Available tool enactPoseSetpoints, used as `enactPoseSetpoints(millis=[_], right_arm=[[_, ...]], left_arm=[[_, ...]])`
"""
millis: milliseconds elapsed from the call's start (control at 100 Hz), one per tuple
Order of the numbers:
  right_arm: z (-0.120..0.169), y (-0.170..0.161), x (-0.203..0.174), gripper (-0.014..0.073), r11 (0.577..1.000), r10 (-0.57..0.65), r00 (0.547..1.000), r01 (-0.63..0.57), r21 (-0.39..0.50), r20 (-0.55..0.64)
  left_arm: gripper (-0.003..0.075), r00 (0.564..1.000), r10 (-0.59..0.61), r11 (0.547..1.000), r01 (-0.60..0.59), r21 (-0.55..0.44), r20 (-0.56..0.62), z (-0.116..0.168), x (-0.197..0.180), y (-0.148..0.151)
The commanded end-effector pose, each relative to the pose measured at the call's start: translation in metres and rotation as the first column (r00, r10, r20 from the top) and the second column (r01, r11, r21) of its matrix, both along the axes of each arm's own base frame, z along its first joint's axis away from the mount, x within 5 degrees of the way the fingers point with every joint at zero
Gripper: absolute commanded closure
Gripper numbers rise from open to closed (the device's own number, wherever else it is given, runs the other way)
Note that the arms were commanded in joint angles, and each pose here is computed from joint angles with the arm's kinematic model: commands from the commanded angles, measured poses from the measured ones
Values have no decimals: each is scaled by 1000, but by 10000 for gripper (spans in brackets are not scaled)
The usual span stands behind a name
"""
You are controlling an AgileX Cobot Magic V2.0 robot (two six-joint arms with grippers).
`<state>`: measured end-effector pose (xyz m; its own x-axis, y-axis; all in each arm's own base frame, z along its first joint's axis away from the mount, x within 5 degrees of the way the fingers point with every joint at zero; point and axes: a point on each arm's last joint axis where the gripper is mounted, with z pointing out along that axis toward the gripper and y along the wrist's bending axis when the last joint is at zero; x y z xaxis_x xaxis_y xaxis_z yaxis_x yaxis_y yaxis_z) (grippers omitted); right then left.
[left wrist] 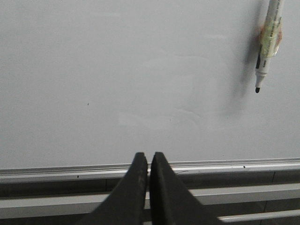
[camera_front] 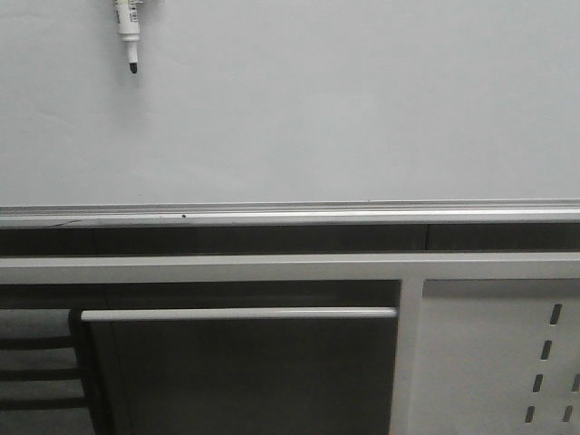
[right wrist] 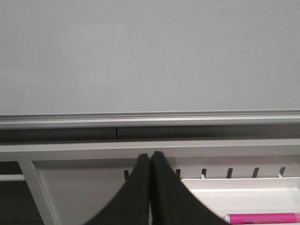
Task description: Write number 1 on whiteboard
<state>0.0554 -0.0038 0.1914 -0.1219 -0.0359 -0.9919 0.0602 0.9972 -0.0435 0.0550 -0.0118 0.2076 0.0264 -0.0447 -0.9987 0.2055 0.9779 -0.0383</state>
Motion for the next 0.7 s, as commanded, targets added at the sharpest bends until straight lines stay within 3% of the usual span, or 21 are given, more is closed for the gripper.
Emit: enactPoseSetpoints(millis=[0,310,460,540,640,690], right_arm=[[0,0,0,665,1000,-1,997,2,-16,75],[1,0,0,665,1000,-1,996,1,-4,86],[1,2,0,665,983,-4,995,-15,183,104],[4,2,0,665,963,-14,990,-24,267,140],[8,2,0,665,909,-41,982,-40,416,184],[9,1,0,665,860,-57,979,-51,508,194]], left_arm=[[741,999,13,1000,-12,-24,48,-6,0,1],[741,999,13,1000,-12,-24,48,-6,0,1],[741,999,11,996,-8,-84,35,-6,0,1],[741,1000,6,982,-4,-191,12,-6,0,1],[741,1000,-5,941,-1,-339,-18,-7,0,2],[741,999,-12,914,-2,-407,-32,-7,0,2]])
